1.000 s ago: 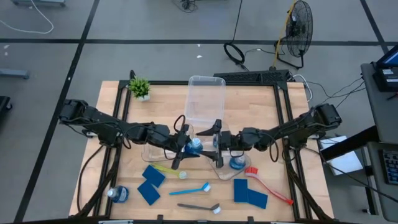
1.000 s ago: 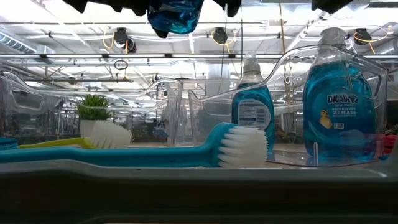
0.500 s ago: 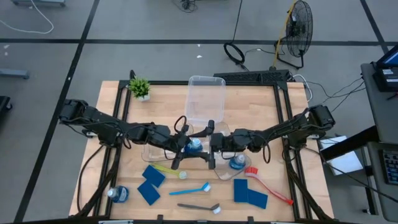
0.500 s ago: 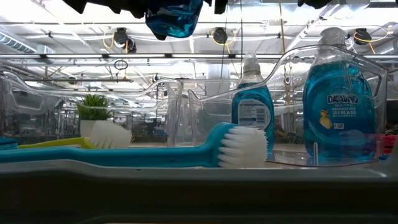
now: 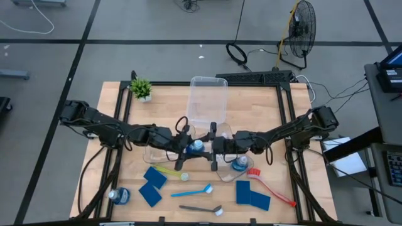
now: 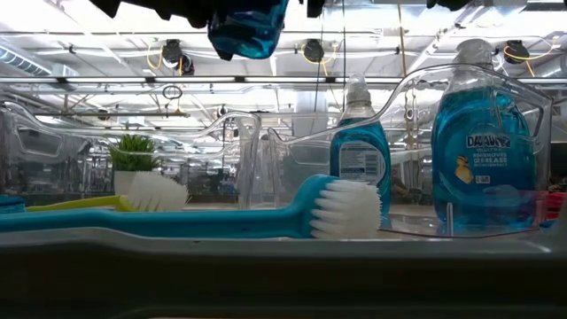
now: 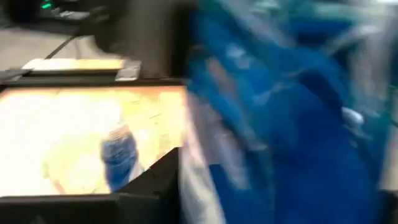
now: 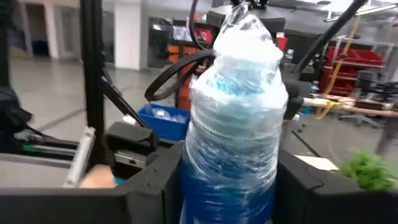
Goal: Pick & Place Kitchen Sink Supplies
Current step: Put the blue soap dispenser into the right transparent bin
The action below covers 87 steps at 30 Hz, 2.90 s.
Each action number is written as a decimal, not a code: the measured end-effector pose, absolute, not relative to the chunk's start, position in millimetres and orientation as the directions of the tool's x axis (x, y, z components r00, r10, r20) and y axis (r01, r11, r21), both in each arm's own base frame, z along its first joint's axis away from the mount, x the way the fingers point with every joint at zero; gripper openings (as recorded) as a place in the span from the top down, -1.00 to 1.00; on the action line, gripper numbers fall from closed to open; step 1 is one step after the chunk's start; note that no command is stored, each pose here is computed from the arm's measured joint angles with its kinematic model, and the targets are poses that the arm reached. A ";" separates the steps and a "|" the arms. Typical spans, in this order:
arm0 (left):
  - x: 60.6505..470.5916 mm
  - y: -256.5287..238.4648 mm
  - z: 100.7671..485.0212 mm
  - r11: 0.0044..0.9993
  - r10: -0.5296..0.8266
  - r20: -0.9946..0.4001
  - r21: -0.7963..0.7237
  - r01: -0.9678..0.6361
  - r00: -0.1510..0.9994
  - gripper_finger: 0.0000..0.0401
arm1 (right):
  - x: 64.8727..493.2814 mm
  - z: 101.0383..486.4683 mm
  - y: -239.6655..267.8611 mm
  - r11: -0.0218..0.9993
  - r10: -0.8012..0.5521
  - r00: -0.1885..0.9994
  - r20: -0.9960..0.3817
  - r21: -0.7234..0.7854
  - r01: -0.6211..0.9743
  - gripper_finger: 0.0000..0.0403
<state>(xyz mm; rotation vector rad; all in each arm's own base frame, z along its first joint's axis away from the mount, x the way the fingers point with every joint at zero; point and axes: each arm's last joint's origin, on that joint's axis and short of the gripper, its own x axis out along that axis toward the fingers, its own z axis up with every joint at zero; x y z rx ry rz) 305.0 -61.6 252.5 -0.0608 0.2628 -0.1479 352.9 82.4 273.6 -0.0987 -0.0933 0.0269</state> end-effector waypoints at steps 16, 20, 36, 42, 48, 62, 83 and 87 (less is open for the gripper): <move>255.9 -57.0 305.0 1.000 -0.004 -0.170 0.009 0.005 0.985 -0.85 | 305.2 281.0 97.1 0.995 0.012 0.976 -0.219 -0.092 -0.033 0.22; 246.7 -54.8 310.2 1.000 0.004 -0.177 -0.001 -0.004 0.984 -0.87 | 297.0 258.8 96.7 0.983 -0.143 0.956 -0.256 -0.147 0.107 0.22; 246.5 -51.2 306.2 0.999 0.044 -0.214 -0.021 -0.050 0.976 -0.88 | 272.8 195.7 78.9 0.976 -0.218 0.952 -0.214 -0.042 0.214 0.22; 246.5 -51.2 306.1 0.998 0.044 -0.215 -0.026 -0.051 0.976 -0.88 | 277.9 185.2 76.5 0.984 -0.175 0.959 -0.222 -0.025 0.174 0.22; 246.4 -51.2 305.8 0.998 0.044 -0.218 -0.025 -0.050 0.975 -0.88 | 278.5 182.8 75.6 0.993 -0.121 0.960 -0.251 -0.029 0.117 0.22; 246.4 -51.2 305.1 0.999 0.043 -0.223 -0.023 -0.050 0.974 -0.88 | 250.2 221.4 67.6 0.988 -0.044 0.966 -0.254 -0.153 0.005 0.22; 246.2 -51.2 303.9 0.998 0.044 -0.234 -0.024 -0.051 0.971 -0.88 | 230.5 190.6 44.8 0.994 0.112 0.977 -0.181 0.003 -0.113 0.22; 246.2 -51.2 303.8 0.998 0.044 -0.235 -0.025 -0.051 0.971 -0.88 | 231.8 198.2 48.6 0.980 0.200 0.974 -0.106 0.002 -0.201 0.22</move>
